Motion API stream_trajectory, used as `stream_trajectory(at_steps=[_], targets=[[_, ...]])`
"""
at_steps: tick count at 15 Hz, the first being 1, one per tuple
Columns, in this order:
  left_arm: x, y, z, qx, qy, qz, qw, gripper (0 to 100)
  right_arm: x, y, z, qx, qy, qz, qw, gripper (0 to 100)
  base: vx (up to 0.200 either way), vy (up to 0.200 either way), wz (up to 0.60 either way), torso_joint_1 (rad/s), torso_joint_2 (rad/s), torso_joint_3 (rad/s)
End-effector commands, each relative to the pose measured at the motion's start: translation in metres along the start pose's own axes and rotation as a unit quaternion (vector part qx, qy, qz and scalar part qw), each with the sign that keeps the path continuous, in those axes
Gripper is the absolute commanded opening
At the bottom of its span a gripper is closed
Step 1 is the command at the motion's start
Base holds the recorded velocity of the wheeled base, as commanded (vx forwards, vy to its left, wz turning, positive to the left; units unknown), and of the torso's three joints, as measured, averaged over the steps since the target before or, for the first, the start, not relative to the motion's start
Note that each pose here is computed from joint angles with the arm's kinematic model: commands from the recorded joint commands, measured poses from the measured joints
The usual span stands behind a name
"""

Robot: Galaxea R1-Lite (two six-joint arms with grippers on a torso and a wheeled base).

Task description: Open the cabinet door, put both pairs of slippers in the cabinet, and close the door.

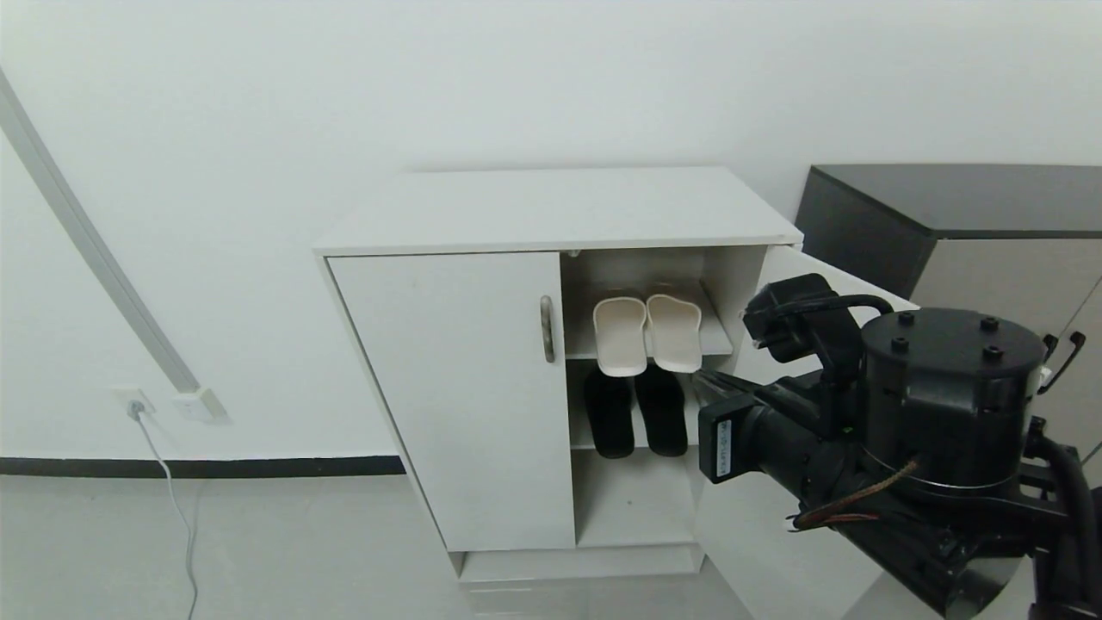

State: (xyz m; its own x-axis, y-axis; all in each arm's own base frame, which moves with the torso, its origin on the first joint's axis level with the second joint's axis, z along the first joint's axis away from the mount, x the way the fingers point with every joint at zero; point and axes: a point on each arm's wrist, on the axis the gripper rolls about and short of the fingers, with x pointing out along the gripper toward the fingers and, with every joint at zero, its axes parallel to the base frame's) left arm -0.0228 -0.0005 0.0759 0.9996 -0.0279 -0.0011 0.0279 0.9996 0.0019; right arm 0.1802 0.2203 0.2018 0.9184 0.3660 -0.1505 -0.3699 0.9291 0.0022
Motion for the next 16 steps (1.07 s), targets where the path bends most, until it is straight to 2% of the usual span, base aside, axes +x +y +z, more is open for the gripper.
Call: stream_trajectory(at_steps=[1,14,16], targets=[[0.0000,0.0000,-0.0001,0.000,0.000,0.000,1.0000,0,0.0003,0.0003,-0.0006,0.000,0.001,0.000,1.000,0,0.000,0.000,0.00,0.178,-0.48,-0.310],[0.0000,0.0000,-0.0003,0.000,0.001,-0.001,1.0000,0,-0.0016,-0.0052,0.0002,0.002,-0.001,-0.005,1.000,0,0.000,0.000,0.00,0.220,-0.54,-0.319],[0.0000,0.0000,-0.0001,0.000,0.000,0.000,1.0000,0,-0.0016,-0.0055,-0.0011,0.000,0.002,0.002,1.000,0,0.000,0.000,0.00,0.144,-0.32,-0.176]])
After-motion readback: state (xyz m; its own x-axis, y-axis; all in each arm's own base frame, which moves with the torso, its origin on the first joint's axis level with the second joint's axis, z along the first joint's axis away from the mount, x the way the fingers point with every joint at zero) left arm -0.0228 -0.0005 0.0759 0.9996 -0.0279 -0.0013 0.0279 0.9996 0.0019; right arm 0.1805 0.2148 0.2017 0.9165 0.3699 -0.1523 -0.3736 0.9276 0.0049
